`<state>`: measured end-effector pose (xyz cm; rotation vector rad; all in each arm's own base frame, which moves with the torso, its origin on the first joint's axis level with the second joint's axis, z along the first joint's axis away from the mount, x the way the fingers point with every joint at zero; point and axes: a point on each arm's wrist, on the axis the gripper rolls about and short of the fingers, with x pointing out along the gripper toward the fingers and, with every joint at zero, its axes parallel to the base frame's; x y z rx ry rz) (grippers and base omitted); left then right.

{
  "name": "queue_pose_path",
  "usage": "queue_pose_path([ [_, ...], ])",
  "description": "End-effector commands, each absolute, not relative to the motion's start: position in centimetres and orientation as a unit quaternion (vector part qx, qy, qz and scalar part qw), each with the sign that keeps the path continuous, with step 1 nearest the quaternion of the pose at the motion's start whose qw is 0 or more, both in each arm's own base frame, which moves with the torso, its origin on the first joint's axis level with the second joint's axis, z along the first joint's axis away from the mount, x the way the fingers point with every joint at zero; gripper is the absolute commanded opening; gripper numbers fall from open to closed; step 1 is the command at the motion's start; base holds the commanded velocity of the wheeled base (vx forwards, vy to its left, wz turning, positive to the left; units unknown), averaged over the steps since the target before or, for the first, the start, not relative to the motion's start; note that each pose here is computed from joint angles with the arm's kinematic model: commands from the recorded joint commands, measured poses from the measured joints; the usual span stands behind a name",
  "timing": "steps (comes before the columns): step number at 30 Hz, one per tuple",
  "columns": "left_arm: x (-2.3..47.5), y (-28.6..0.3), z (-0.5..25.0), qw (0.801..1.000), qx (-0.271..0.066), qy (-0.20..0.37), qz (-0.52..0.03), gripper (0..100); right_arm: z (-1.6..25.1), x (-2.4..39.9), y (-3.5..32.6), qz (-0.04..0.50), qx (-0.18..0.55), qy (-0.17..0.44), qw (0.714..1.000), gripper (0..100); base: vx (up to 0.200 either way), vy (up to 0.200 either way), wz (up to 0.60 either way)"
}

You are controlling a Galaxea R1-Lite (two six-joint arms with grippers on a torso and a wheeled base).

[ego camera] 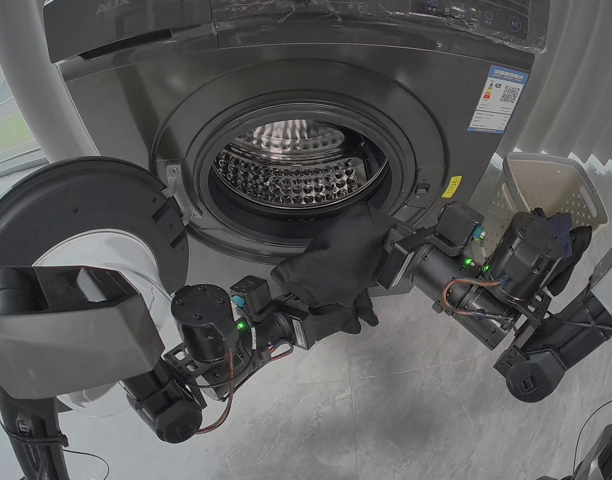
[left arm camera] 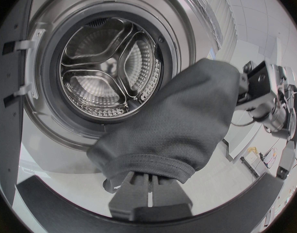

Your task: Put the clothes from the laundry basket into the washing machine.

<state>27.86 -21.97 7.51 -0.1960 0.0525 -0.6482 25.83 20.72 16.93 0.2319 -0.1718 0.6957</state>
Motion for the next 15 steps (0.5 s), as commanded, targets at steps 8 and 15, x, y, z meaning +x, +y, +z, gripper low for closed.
queue_pose_path([
  [8,25.9,-19.6,12.7,0.941,-0.119,-0.032,-0.315,0,16.0,26.0,20.8,0.328,0.116,-0.067,0.935,0,0.0,0.0,0.0],
  [15,25.7,-19.1,12.4,0.943,-0.117,-0.025,-0.311,0,16.0,25.8,20.8,0.33,0.116,-0.066,0.935,0,0.0,0.0,0.0],
])
